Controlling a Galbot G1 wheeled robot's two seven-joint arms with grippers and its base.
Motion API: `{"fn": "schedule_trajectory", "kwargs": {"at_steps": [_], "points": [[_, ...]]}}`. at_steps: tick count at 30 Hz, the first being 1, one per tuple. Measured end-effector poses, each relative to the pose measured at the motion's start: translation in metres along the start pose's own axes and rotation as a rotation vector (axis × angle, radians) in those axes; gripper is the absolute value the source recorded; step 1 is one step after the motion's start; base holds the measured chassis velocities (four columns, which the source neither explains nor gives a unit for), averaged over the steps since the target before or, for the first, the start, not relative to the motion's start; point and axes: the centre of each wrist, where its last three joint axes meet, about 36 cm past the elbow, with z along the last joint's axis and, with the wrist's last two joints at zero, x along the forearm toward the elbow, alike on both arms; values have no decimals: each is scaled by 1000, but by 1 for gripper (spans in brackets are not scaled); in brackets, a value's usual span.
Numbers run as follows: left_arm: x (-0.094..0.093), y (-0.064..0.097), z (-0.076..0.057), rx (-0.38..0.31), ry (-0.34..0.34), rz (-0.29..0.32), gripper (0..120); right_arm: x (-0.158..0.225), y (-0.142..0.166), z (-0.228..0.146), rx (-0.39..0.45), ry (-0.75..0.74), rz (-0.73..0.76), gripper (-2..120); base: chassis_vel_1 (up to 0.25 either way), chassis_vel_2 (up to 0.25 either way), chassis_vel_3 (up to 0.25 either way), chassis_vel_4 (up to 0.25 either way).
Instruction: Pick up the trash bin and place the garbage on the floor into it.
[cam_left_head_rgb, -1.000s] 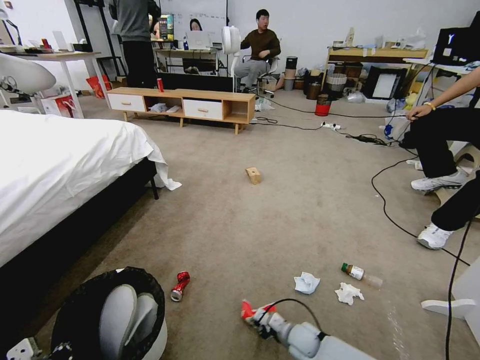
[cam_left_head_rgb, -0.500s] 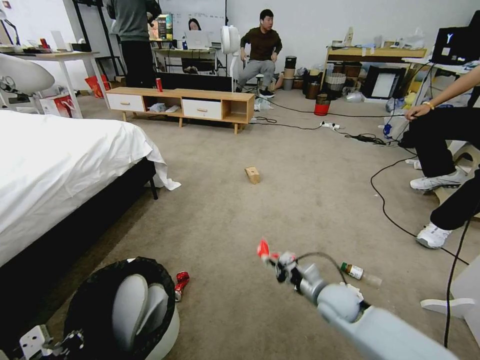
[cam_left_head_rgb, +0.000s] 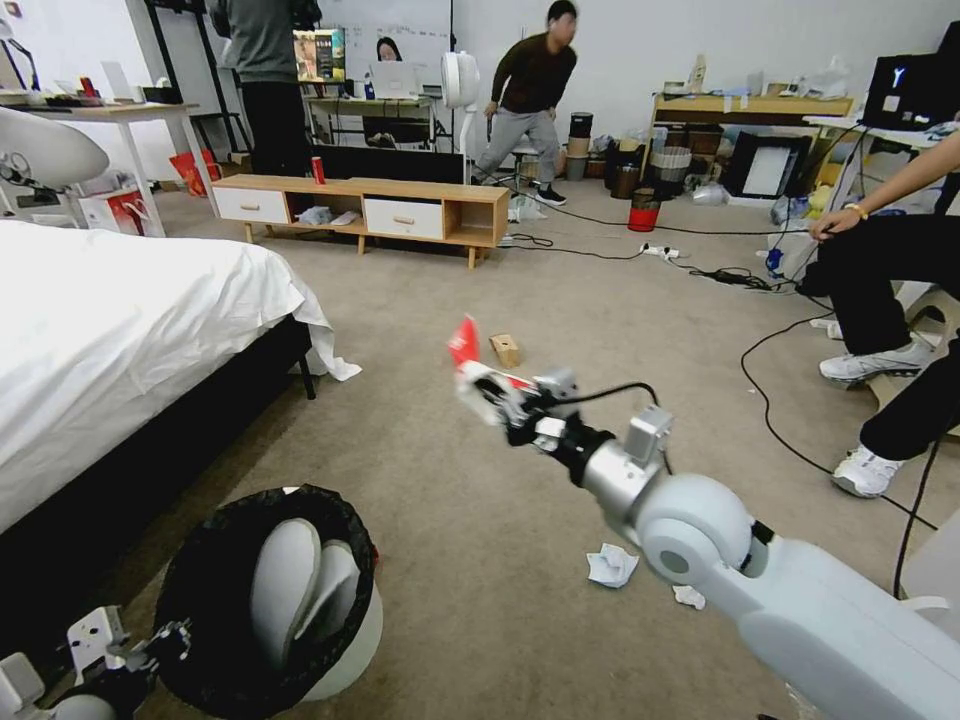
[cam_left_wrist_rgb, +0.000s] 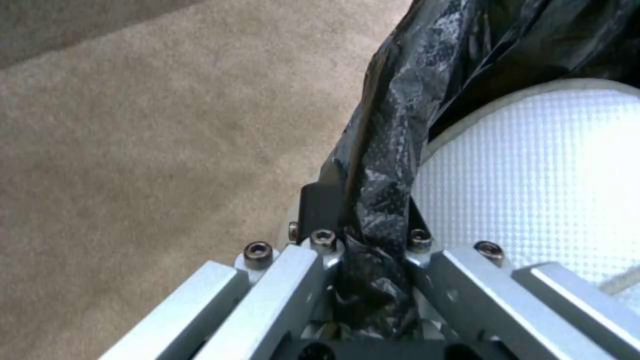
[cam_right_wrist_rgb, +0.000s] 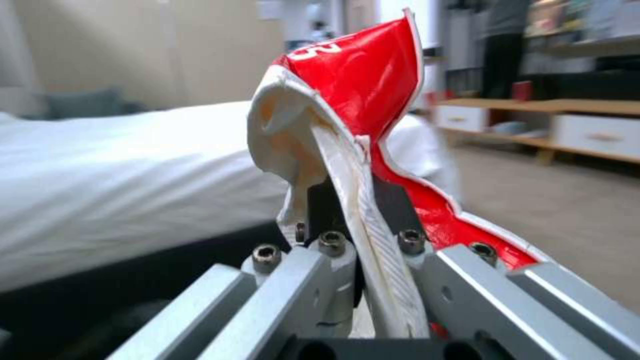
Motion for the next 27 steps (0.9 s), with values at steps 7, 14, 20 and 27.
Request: {"fn": "schedule_trajectory", "kwargs": {"at_steps": [7, 14, 20, 27], "points": [[4, -1, 0, -10, -6, -1, 2, -62, 53, -20, -85, 70, -204, 0, 0, 0, 0, 0], [4, -3, -1, -12, -11, 4, 2, -91, 92, -14, -122, 172, -297, 0, 0, 0, 0, 0], [3, -4, -4, -12, -21, 11, 2, -111, 127, -4, -78, 313, -346, 0, 0, 0, 0, 0], [3, -4, -6, -10, -30, 19, 2, -122, 146, 4, -13, 448, -355, 0, 0, 0, 0, 0]]}}
